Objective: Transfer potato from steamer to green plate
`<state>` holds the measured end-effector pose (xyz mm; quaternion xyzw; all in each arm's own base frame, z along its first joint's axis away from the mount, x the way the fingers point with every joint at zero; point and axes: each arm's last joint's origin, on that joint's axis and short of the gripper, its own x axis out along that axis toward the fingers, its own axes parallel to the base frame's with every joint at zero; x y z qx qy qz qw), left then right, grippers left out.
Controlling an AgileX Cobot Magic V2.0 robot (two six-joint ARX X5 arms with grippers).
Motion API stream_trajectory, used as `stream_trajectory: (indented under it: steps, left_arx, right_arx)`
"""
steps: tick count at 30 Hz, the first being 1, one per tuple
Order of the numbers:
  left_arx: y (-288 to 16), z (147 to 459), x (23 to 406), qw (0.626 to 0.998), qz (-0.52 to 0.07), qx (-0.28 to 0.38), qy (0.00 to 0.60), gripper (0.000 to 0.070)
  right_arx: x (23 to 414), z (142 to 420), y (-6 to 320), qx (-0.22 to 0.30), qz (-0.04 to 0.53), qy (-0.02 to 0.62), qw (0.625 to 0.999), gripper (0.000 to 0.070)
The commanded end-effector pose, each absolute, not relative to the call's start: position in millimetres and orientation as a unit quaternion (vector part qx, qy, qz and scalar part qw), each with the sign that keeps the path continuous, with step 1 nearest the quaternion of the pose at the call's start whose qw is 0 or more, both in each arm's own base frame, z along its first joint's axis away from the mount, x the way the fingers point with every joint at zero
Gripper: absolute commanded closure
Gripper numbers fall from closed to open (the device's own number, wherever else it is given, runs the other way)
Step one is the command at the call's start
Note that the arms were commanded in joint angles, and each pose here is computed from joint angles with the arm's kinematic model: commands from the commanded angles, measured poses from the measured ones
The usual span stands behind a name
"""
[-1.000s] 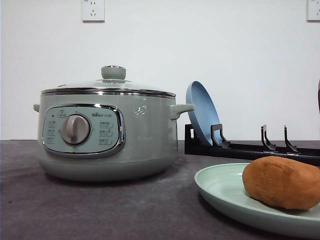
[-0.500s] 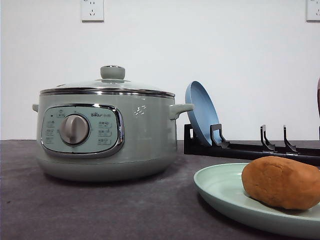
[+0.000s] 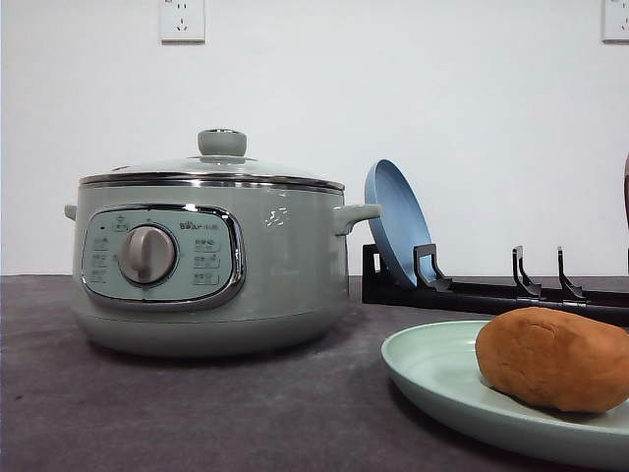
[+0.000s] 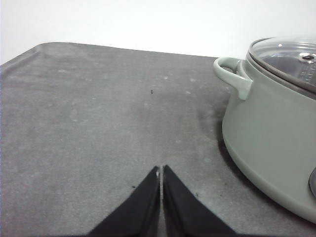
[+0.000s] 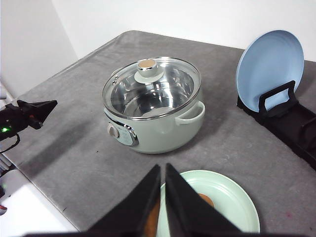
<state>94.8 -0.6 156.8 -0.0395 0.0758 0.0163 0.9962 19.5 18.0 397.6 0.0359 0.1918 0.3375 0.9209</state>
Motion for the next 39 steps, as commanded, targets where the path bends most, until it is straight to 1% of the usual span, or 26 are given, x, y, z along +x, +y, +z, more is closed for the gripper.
stream_trajectory:
  steps: [1, 27, 29, 31, 33, 36, 37, 39]
  left_arx:
    - [-0.5, 149.3, 95.6, 0.996, 0.017, -0.029, 0.089, 0.07]
    - [-0.5, 149.3, 95.6, 0.995, 0.017, -0.029, 0.089, 0.07]
    - [-0.5, 149.3, 95.6, 0.995, 0.017, -0.029, 0.089, 0.07]
    - [-0.5, 149.3, 95.6, 0.995, 0.017, -0.029, 0.089, 0.07]
    - [-0.5, 149.3, 95.6, 0.995, 0.017, -0.029, 0.089, 0.07]
    - [-0.5, 149.3, 95.6, 0.995, 0.017, -0.029, 0.089, 0.07]
    - [-0.5, 149.3, 95.6, 0.995, 0.017, -0.029, 0.089, 0.07]
    - [-0.5, 149.3, 95.6, 0.995, 0.016, -0.029, 0.089, 0.07]
  right_arx:
    - [18.5, 402.0, 17.6, 0.035, 0.342, 0.181, 0.922, 0.0696]
    - [18.7, 401.6, 17.4, 0.032, 0.338, 0.18, 0.923, 0.0696]
    - [21.0, 401.1, 17.5, 0.035, 0.321, 0.176, 0.93, 0.0696]
    - [30.6, 397.3, 19.3, 0.043, 0.285, 0.158, 0.944, 0.0696]
    - [41.8, 391.6, 19.5, 0.049, 0.247, 0.12, 0.96, 0.0696]
    - [60.0, 376.2, 16.3, 0.057, 0.186, 0.038, 0.98, 0.0696]
    - [65.5, 367.5, 14.6, 0.055, 0.169, 0.014, 0.984, 0.0696]
    - [73.5, 346.8, 11.0, 0.046, 0.137, -0.012, 0.989, 0.0696]
